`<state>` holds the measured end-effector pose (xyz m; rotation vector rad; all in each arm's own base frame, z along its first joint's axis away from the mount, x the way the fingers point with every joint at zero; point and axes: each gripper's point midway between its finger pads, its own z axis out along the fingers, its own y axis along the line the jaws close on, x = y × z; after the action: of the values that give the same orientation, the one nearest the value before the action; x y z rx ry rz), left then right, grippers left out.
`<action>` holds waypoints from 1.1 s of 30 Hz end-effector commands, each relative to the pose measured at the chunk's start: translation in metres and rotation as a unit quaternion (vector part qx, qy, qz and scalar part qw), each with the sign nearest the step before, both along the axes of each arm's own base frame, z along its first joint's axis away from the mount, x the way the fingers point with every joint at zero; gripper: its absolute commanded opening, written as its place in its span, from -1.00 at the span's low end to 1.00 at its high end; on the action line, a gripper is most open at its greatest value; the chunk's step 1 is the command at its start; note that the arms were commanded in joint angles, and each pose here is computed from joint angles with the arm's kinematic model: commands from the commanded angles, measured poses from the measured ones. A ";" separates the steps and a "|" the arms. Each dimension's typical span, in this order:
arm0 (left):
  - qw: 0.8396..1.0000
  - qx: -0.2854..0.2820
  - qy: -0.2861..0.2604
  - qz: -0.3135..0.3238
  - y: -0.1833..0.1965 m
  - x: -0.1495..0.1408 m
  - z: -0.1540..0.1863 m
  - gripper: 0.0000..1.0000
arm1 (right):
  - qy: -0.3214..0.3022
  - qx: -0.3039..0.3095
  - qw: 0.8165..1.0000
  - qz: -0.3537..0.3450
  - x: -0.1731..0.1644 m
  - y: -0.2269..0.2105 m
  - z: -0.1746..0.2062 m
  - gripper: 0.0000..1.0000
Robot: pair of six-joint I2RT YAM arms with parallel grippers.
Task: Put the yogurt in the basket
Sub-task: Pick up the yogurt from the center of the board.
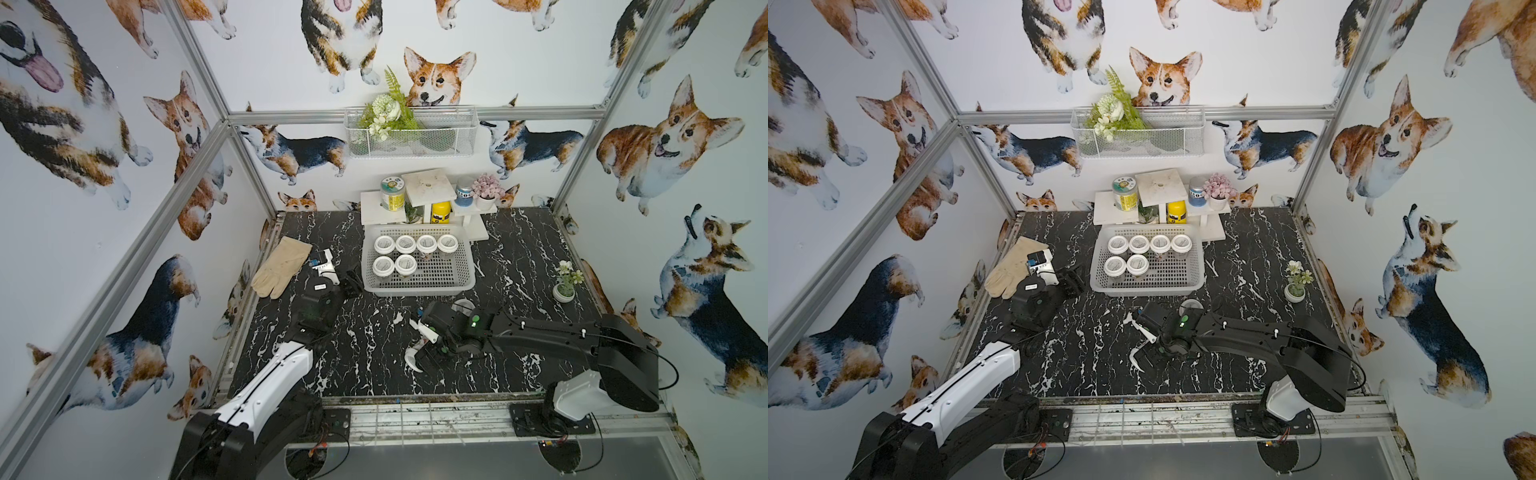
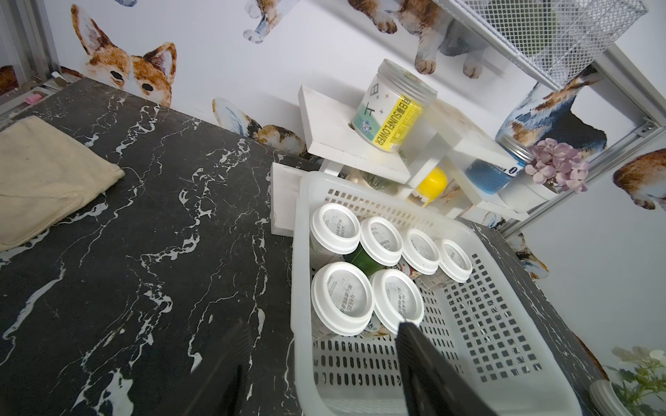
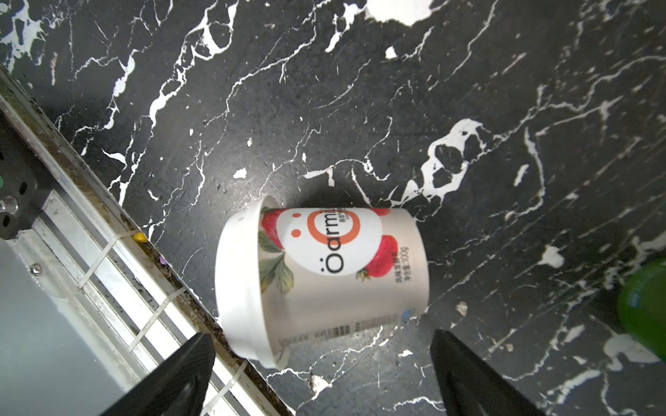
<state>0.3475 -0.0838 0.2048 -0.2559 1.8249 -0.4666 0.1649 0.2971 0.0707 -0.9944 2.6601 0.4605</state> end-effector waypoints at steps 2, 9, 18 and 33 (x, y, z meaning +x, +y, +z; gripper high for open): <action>1.000 0.001 -0.013 -0.003 -0.001 0.002 0.008 0.39 | 0.002 0.008 1.000 0.012 0.005 0.005 0.001 0.99; 1.000 0.002 -0.012 -0.005 -0.002 0.002 0.007 0.38 | 0.012 0.017 1.000 0.014 0.013 0.007 -0.002 0.99; 1.000 0.003 -0.012 -0.006 -0.002 0.002 0.007 0.38 | 0.031 0.036 0.998 0.029 0.010 0.016 -0.006 0.99; 1.000 0.005 -0.017 -0.009 -0.004 0.001 0.011 0.37 | 0.053 0.082 0.995 0.024 0.013 0.024 0.003 0.64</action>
<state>0.3473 -0.0867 0.2052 -0.2394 1.8276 -0.4696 0.1737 0.3133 0.0638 -1.0333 2.6819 0.6755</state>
